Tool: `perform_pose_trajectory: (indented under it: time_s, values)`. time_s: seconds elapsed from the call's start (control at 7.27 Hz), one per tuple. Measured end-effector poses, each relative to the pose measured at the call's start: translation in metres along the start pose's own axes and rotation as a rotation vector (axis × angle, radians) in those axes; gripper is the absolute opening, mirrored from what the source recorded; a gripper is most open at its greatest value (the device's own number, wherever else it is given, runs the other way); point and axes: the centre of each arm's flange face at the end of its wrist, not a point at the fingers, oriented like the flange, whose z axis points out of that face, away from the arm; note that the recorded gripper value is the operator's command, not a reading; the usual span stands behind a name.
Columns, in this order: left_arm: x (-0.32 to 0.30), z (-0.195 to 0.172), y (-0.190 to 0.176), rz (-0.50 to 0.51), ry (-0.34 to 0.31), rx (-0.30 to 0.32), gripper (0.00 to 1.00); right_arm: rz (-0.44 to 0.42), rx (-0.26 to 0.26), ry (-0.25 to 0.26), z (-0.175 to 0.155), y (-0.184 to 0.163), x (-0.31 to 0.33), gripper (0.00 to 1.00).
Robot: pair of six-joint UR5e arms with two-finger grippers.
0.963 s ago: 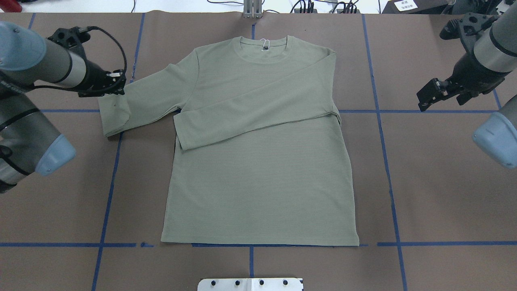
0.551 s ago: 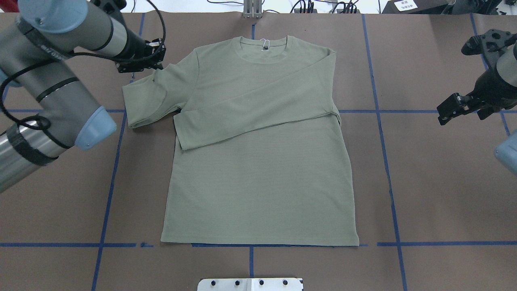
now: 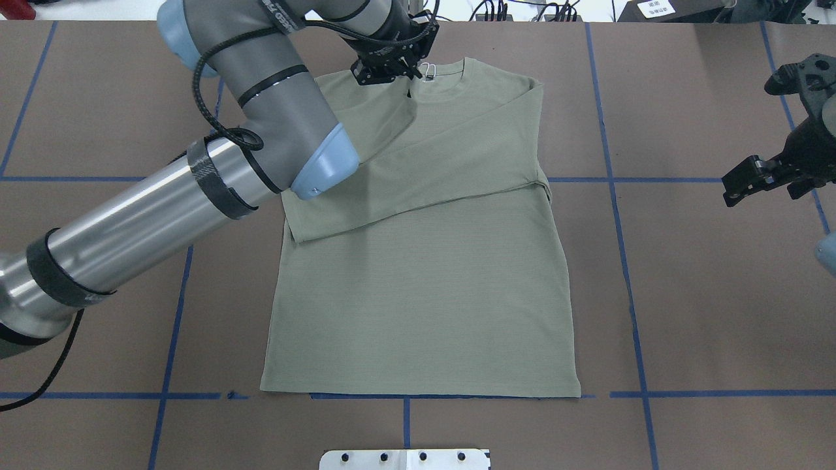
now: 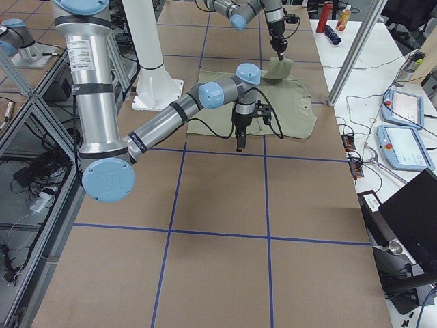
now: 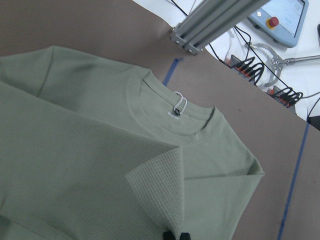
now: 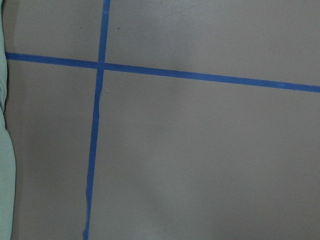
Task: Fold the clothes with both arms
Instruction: 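Carry the sleeve cuff with the left gripper across the shirt body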
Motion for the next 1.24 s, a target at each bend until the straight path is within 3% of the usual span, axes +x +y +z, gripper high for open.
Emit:
perform_pose_trajectory:
  time_s: [0.28,0.69,0.83,1.24]
  values:
    - [0.015,0.040,0.054,0.011,-0.010,-0.003,0.00,0.001,0.002,-0.003,0.000,-0.002,-0.002,1.00]
    - [0.029,0.071,0.081,0.005,-0.024,-0.004,0.00,0.005,0.001,-0.002,0.001,-0.004,-0.004,1.00]
    - [0.045,0.077,0.101,-0.008,-0.024,-0.016,0.99,0.005,0.000,-0.002,0.002,-0.008,-0.006,1.00]
    - [0.054,0.087,0.132,0.045,0.030,-0.014,1.00,0.004,0.000,-0.003,0.003,-0.012,-0.010,1.00]
